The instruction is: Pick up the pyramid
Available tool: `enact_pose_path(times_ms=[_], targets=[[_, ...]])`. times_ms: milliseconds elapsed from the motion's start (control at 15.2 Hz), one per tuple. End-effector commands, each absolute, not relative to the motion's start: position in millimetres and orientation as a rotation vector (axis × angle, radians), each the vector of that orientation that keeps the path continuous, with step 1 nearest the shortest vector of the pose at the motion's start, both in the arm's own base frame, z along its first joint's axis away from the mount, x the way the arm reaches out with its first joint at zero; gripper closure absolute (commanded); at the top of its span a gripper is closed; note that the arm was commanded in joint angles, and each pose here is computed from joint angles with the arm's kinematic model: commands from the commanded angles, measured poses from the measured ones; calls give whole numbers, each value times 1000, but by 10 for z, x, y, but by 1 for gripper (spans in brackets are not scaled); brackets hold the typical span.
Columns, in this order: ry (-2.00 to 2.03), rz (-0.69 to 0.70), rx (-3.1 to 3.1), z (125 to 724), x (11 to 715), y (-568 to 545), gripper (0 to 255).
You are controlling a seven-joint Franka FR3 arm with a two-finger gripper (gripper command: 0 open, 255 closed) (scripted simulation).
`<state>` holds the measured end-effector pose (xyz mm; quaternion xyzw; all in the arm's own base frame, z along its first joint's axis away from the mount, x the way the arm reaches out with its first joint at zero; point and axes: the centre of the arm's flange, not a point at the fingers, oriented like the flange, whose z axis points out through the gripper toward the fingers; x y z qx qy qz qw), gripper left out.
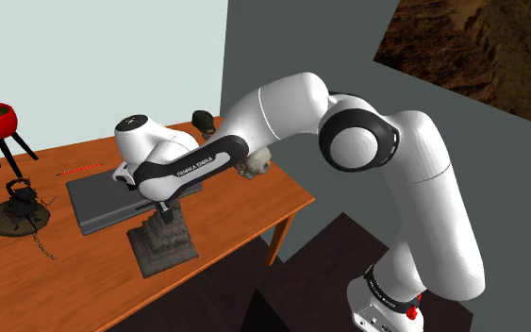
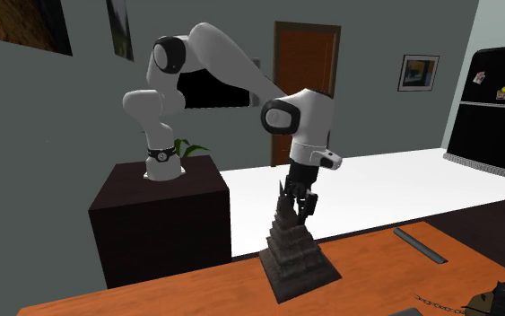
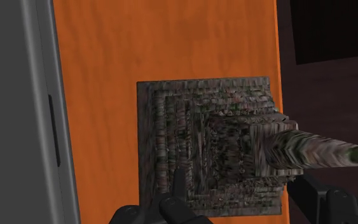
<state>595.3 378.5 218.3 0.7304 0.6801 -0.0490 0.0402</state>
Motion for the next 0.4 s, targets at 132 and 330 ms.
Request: enact_pose_path(times_ms=[132,330], targets=[[2083,-144,2237,2428,5963,3786,255],[2083,-144,2237,2489,5963,3786,255]])
